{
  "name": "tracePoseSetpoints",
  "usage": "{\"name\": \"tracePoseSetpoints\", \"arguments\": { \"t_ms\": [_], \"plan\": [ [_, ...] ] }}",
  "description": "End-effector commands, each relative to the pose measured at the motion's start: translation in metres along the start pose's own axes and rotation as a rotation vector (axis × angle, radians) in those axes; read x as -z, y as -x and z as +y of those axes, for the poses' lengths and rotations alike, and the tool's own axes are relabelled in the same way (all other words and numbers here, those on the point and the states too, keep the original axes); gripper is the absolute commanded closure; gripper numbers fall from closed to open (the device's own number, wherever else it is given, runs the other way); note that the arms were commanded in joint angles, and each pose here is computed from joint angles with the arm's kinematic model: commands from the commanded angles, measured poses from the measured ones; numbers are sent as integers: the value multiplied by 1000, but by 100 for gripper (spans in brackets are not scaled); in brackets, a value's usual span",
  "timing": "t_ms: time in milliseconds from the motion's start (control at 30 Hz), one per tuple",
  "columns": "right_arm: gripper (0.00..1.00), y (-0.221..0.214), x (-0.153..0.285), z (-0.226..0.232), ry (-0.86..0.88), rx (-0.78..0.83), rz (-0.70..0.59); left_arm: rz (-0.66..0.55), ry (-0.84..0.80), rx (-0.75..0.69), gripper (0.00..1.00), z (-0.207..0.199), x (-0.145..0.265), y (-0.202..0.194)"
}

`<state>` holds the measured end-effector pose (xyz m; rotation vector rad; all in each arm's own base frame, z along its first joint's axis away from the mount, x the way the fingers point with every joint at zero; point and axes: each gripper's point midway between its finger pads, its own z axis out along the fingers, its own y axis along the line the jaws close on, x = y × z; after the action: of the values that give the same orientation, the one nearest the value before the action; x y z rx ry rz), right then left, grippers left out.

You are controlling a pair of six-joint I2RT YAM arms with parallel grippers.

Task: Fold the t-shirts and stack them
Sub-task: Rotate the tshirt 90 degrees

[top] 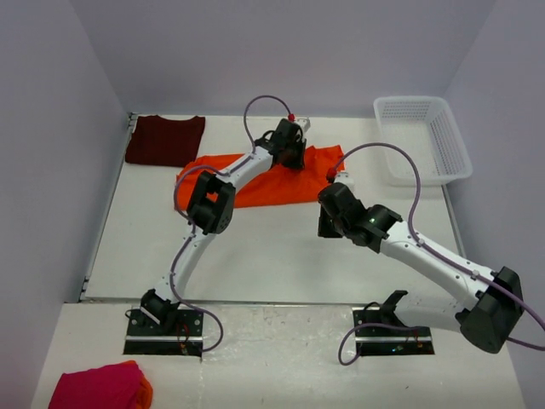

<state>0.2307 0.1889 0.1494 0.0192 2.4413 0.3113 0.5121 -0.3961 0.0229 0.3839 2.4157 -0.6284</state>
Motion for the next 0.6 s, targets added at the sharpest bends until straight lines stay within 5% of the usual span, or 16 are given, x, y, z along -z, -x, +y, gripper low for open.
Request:
{"name": "tracePoseSetpoints", "arguments": {
  "t_ms": [0, 267, 467, 567],
  "plan": [
    [100, -8, -9, 10, -1, -13, 13, -126, 166, -86, 100, 75, 19, 44],
    [100, -41, -18, 32, 27, 49, 94, -581, 203, -332, 100, 54, 134, 198],
    [100, -55, -25, 34, 31, 61, 113, -743, 124, -423, 100, 4, 206, 237],
    [100, -54, -22, 32, 21, 58, 101, -761, 316, -356, 98, 14, 249, 242]
  ]
}}
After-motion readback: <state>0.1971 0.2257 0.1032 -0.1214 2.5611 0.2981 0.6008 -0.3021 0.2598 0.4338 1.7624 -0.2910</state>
